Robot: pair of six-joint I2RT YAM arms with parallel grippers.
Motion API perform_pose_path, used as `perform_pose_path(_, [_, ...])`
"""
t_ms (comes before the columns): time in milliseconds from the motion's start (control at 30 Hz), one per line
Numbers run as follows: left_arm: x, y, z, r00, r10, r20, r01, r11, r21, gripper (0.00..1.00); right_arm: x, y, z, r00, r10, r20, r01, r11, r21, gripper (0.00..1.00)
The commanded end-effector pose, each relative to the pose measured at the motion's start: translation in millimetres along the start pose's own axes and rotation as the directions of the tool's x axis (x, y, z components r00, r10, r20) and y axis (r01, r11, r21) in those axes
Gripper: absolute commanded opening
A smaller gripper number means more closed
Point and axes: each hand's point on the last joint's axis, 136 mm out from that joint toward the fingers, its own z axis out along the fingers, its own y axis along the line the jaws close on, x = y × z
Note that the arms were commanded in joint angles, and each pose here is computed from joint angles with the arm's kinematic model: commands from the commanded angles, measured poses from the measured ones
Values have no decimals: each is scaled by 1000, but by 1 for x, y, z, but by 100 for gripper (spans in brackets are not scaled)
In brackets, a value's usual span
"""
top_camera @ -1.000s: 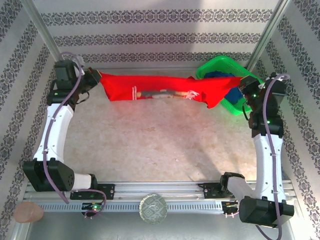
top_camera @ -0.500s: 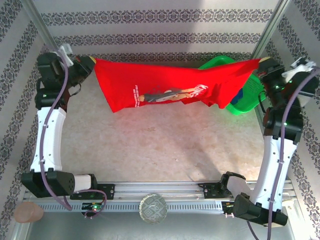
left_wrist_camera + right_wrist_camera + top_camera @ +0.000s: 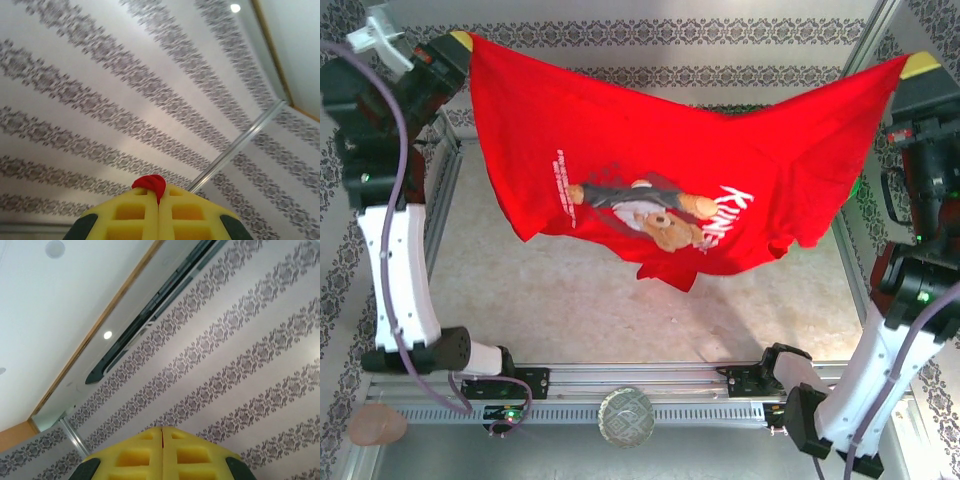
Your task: Fold the inside-out t-shirt
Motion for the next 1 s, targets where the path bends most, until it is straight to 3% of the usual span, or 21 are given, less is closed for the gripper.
perform_pose_path(0, [34,97,51,981,-153,-119,135,980,-144,0,30,-52,51,993,68,-96,-62,996,58,0])
perform_pose_path(100, [47,135,79,965,-219,-148,195,967,-162,0,59,-73,86,983,78,-167,-67,995,73,0])
perform_pose_path(233, [41,161,109,964,-236,-122,216,964,-156,0,88,-96,135,972,91,-216,-75,994,81,0])
perform_pose_path(367, [13,159,138,964,-248,-94,237,965,-112,0,91,-85,184,964,112,-240,-111,994,15,0])
perform_pose_path(500, [-25,145,146,956,-295,6,295,955,-8,0,72,-64,200,970,143,-199,-155,987,-49,0])
perform_pose_path(600, [-34,141,140,955,-297,23,297,955,8,0,65,-62,197,964,174,-199,-189,980,-57,0])
perform_pose_path(733, [-13,142,131,968,-243,-67,239,969,-57,0,93,-67,179,951,84,-299,-88,996,0,0])
perform_pose_path(867, [43,168,117,953,-213,-218,177,969,-173,0,145,-109,127,927,111,-359,-77,991,109,0])
perform_pose_path(967, [96,204,87,938,-255,-236,201,952,-232,0,213,-169,64,878,219,-426,-124,963,240,0])
